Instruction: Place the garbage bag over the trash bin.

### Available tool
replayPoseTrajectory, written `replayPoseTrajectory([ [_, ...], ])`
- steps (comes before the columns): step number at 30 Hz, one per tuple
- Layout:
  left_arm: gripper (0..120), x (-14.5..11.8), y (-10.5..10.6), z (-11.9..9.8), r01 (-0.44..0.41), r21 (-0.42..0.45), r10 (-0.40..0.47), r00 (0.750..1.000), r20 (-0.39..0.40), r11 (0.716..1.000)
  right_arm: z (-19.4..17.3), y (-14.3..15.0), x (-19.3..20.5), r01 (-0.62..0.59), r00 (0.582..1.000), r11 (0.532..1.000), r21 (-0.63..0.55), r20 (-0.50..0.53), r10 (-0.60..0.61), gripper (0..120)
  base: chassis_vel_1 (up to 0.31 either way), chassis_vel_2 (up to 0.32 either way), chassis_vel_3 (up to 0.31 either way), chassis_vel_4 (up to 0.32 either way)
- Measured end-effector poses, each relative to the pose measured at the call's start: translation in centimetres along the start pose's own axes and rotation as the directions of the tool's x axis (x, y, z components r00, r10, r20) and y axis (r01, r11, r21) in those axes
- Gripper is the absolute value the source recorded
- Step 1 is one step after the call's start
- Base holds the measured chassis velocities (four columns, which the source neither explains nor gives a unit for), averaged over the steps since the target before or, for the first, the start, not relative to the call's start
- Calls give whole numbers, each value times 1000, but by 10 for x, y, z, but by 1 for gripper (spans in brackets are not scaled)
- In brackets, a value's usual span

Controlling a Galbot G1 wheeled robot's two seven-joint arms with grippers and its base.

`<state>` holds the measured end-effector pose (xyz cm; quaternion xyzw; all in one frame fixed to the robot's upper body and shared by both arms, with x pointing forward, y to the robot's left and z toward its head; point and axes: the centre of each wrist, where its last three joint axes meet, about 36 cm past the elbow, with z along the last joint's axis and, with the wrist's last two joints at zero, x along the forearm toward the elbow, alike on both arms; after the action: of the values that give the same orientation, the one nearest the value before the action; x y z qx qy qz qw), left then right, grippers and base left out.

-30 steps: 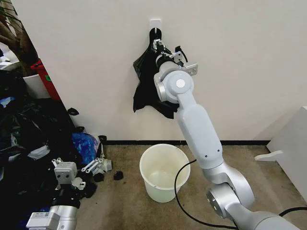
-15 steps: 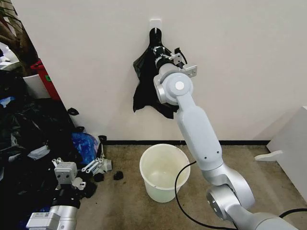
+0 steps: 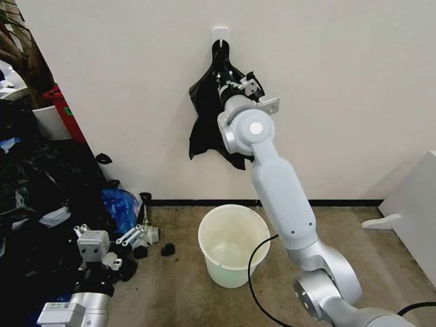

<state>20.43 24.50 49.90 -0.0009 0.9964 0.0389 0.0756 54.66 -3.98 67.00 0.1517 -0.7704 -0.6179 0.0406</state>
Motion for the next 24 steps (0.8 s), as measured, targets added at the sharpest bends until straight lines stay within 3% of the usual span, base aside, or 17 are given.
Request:
replayPoseTrajectory([
  [24,100,-3,2,-1,-9,11,8,1000,14,1000,36,-42,83,6,982,998,-59,-186,-16,0,0,0,0,0],
])
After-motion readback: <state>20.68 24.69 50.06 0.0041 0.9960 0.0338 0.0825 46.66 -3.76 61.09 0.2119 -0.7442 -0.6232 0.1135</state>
